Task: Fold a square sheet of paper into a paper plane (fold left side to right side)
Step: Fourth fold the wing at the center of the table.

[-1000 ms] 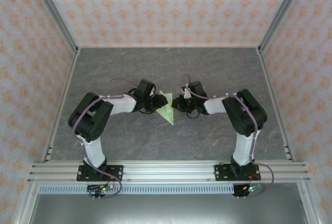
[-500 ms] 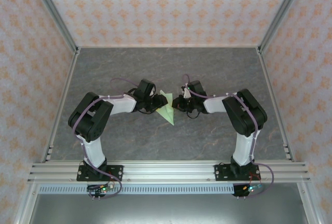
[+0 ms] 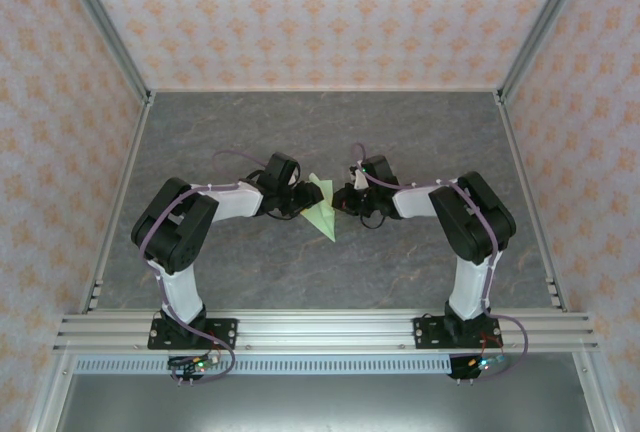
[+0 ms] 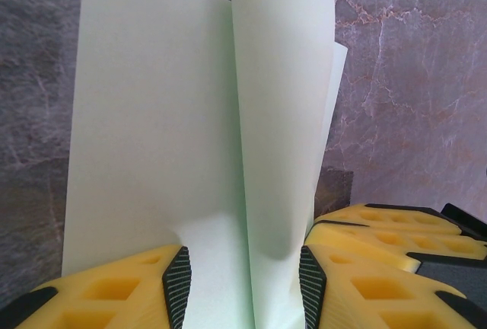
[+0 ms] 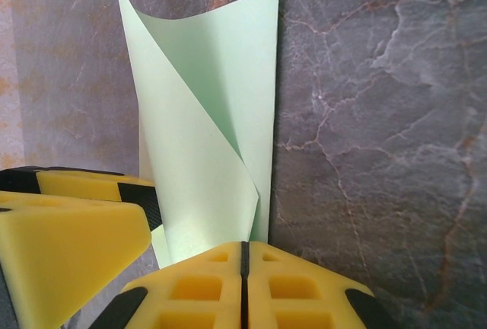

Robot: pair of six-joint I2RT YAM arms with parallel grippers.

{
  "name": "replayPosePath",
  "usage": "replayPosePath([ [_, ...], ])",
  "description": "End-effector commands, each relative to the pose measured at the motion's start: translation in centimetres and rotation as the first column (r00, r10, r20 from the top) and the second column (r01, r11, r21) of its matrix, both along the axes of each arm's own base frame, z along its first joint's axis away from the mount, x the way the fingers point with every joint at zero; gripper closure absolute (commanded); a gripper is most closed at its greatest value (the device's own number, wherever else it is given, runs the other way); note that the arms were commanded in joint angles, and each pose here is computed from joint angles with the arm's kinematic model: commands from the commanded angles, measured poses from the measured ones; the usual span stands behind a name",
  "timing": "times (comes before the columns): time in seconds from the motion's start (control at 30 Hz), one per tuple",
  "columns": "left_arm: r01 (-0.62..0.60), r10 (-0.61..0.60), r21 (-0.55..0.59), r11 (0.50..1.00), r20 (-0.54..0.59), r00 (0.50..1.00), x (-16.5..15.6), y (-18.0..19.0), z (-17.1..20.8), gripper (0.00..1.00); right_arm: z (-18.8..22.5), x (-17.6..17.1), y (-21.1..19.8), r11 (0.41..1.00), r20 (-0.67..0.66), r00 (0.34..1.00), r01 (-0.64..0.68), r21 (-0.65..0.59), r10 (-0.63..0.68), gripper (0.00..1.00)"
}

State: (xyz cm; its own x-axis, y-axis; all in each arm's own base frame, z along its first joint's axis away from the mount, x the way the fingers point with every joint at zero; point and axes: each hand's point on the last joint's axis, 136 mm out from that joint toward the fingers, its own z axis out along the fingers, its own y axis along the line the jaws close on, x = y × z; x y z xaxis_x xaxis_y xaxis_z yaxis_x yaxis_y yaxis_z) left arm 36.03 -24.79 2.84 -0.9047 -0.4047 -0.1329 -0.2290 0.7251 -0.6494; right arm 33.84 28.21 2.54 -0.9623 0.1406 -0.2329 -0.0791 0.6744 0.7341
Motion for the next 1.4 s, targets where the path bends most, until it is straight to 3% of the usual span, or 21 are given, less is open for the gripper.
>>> replayPosePath([
  [0.0, 0.008, -0.006, 0.062, 0.998, -0.042, 0.999, -1.0, 0.7, -1.7, 0.54, 0.9, 0.2, -0.3, 1.0, 0.036, 0.999, 0.002, -0.019, -0.001, 0.9],
  [0.47, 0.022, -0.021, 0.021, 1.0, -0.025, 0.999, -0.7, 0.0, -0.8, 0.54, -1.0, -0.3, -0.7, 0.997, -0.009, 1.0, -0.009, -0.078, 0.008, 0.9],
  [0.73, 0.036, -0.037, 0.025, 0.999, 0.044, 0.998, -0.2, 0.1, 2.7, 0.69, -2.8, -1.3, -1.6, 0.989, -0.047, 0.999, -0.018, -0.149, 0.011, 0.9],
  [0.9, 0.068, -0.065, -0.046, 0.997, 0.061, 0.996, 0.5, -1.5, 3.8, 0.76, -3.0, -1.5, -1.6, 0.987, -0.054, 0.998, -0.027, -0.156, 0.019, 0.9],
  [1.37, 0.102, -0.097, -0.118, 0.988, 0.051, 0.994, 2.3, -3.9, 3.1, 0.82, -3.3, -1.9, -1.5, 0.982, -0.061, 0.997, -0.046, -0.183, 0.035, 0.9],
])
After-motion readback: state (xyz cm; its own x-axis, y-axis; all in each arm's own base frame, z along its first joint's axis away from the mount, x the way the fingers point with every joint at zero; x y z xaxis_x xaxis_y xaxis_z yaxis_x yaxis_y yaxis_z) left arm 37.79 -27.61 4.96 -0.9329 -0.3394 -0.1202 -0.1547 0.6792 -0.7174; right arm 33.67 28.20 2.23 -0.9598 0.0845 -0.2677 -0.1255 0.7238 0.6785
